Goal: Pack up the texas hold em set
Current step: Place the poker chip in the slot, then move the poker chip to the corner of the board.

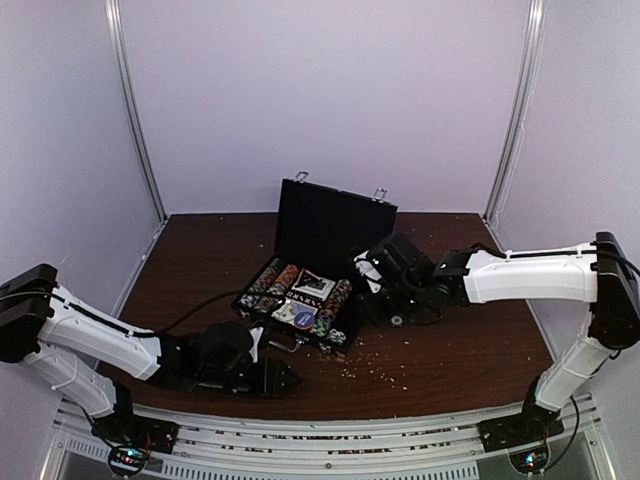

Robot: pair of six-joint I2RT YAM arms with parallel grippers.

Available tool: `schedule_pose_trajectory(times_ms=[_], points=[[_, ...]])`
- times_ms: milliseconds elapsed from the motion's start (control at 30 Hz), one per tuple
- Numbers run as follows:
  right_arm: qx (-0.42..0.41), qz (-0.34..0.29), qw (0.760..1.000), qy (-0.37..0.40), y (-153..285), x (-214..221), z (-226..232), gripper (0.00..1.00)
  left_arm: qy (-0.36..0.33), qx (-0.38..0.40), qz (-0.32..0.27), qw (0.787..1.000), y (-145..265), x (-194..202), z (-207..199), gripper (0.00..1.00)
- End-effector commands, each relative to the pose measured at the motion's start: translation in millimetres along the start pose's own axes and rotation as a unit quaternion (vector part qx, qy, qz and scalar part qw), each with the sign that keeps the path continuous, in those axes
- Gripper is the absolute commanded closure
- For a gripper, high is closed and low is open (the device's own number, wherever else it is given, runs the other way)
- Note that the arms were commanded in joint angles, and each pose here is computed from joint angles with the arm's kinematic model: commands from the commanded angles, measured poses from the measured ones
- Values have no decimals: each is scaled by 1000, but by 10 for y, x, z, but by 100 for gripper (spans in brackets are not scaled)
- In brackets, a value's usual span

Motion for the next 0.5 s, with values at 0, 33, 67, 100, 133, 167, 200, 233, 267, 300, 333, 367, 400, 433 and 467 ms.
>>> schedule_pose_trajectory(times_ms=[0,33,67,100,133,167,200,233,267,300,333,367,400,433,467], points=[[116,17,986,-116,-80,247,-572,61,-12,10,-5,1000,-6,-73,-103,38],[130,28,982,-135,-111,311,-664,60,-14,9,-1,1000,-15,-66,-105,38],[145,39,977,-152,-142,378,-766,60,-15,8,2,1000,-24,-60,-107,38],[154,48,973,-164,-176,440,-826,60,-16,7,5,1000,-30,-52,-103,38],[162,54,970,-174,-207,490,-872,59,-17,7,5,1000,-31,-53,-107,38],[167,60,967,-183,-239,535,-905,59,-17,7,5,1000,-32,-54,-108,38],[168,63,965,-190,-272,563,-919,58,-18,7,4,1000,-32,-59,-114,38],[169,67,963,-197,-314,589,-940,57,-18,8,4,1000,-33,-60,-115,38],[170,71,962,-203,-355,617,-953,56,-19,8,3,1000,-35,-64,-121,38],[170,74,960,-208,-398,631,-964,55,-19,9,6,1000,-42,-55,-120,38],[172,77,959,-211,-440,649,-977,54,-20,10,8,1000,-50,-52,-128,38],[173,80,958,-214,-478,663,-988,54,-20,10,12,1000,-61,-46,-135,38],[174,83,957,-216,-514,675,-998,53,-21,11,14,1000,-70,-39,-137,38],[176,85,956,-220,-544,688,-1013,53,-22,11,16,1000,-76,-37,-140,38],[176,86,955,-223,-573,702,-1018,52,-23,11,17,1000,-81,-35,-142,38]])
Point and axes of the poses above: each gripper's point midway between its finger pads, its own y axis back along the fingers, its own z axis along the line the jaws close on, x = y × z, the point moved 3 cm from there along y, back along the fingers
